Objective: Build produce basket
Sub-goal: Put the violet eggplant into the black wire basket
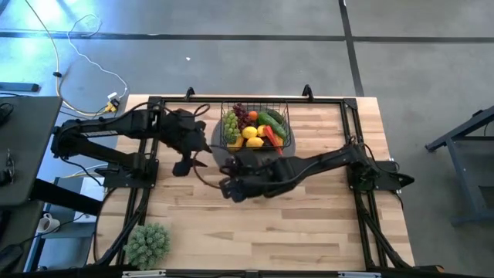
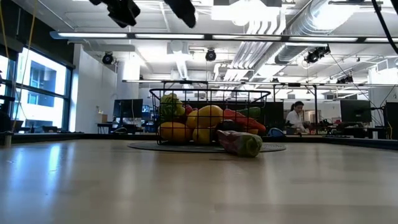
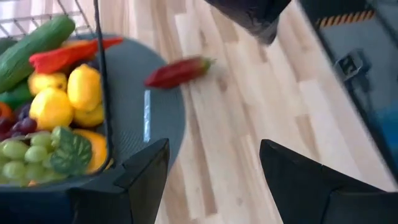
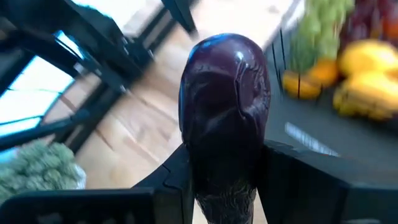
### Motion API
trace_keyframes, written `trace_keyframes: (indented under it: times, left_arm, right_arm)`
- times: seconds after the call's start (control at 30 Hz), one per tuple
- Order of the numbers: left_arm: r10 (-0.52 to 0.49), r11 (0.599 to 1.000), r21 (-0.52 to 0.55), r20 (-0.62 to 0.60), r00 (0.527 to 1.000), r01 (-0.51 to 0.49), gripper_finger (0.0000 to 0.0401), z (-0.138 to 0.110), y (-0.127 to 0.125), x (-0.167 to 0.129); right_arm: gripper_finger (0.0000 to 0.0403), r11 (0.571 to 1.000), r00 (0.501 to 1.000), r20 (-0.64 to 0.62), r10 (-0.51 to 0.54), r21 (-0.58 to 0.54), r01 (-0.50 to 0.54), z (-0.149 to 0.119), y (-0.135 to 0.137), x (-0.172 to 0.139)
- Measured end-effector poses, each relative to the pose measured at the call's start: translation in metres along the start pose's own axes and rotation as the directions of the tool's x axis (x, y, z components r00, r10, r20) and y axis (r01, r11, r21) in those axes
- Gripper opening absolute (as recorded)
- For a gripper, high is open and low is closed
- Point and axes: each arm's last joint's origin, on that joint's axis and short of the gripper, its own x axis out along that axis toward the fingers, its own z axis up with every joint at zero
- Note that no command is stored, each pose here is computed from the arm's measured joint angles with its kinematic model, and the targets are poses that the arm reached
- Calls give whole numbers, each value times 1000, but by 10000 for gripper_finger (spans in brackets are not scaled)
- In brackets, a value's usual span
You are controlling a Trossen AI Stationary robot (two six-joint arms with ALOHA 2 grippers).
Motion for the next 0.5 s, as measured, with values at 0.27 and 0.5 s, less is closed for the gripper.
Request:
trace_keyframes:
  times: [0.27, 0.5]
  left_arm:
    - [-19, 997, -71, 170, 985, 31, 241, 14, 8, -3]
    - [-26, 992, -110, 298, 954, 62, 241, 24, 17, -8]
  right_arm:
    - [97, 993, 981, 186, 60, -108, -40, 43, -3, -25]
    - [97, 990, 951, 307, 24, -143, 21, 66, -13, -39]
